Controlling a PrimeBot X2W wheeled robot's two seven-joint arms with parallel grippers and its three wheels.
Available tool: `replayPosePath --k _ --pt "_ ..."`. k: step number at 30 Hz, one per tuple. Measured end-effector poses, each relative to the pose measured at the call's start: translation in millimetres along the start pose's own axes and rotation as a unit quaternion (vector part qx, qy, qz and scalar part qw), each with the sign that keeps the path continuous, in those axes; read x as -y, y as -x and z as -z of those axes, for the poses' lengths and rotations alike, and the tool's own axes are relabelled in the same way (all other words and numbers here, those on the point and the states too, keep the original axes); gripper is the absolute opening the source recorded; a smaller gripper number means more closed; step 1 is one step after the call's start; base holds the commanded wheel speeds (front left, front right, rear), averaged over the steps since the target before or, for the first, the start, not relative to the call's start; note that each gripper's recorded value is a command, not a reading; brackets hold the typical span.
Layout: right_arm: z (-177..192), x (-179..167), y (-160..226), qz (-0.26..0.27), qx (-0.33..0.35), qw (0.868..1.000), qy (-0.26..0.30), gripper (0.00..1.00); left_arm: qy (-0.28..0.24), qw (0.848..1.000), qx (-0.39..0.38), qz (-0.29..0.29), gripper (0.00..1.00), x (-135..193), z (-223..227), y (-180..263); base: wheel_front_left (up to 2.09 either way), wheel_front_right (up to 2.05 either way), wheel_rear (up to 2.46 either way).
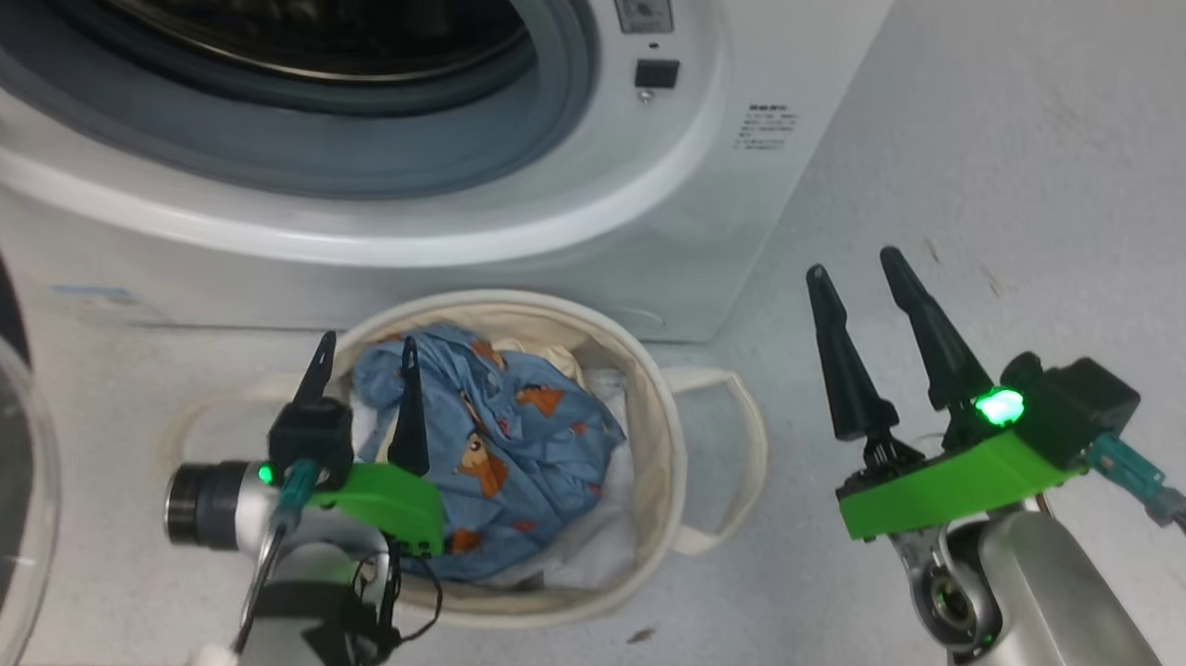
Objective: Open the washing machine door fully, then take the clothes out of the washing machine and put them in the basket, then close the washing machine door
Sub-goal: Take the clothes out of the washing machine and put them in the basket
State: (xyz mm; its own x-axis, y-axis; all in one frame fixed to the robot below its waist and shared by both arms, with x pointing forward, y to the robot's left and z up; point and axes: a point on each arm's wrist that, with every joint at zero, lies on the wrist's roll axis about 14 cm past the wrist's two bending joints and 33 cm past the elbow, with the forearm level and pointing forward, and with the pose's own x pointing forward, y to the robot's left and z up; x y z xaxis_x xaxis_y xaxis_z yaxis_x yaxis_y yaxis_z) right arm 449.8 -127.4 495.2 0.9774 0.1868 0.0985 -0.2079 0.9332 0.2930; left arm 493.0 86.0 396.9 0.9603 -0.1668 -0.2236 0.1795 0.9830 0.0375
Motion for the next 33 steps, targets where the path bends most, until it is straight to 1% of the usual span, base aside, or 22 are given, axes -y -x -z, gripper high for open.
replayPosePath --k 3,8,12,17,24,29,33 --pt "-3 -7 5 -0.007 0.002 1.0 0.001 1.0 0.017 0.999 0.043 -0.021 1.0 -11 -25 17 0.0 0.0 0.0" --pt "-8 -15 8 -0.015 0.007 1.0 0.002 1.0 0.022 0.994 0.099 -0.046 1.0 -24 -57 47 0.0 0.0 0.0" --pt "-12 -22 10 -0.023 0.013 1.0 0.002 1.0 0.026 0.989 0.128 -0.065 1.0 -33 -73 68 0.0 0.0 0.0" --pt "-17 -20 19 -0.016 0.016 1.0 0.001 1.0 0.034 0.985 0.149 -0.079 1.0 -37 -84 90 0.0 0.0 0.0" --pt "-19 -20 32 -0.011 0.015 1.0 0.001 1.0 0.046 0.982 0.165 -0.077 1.0 -33 -92 110 0.0 0.0 0.0" --pt "-31 -20 36 -0.007 0.03 1.0 -0.005 1.0 0.047 0.984 0.17 -0.038 1.0 -14 -94 121 0.0 0.0 0.0" --pt "-40 -10 43 0.01 0.043 0.999 -0.009 1.0 0.042 0.984 0.17 -0.037 1.0 -12 -93 130 0.0 0.0 0.0"
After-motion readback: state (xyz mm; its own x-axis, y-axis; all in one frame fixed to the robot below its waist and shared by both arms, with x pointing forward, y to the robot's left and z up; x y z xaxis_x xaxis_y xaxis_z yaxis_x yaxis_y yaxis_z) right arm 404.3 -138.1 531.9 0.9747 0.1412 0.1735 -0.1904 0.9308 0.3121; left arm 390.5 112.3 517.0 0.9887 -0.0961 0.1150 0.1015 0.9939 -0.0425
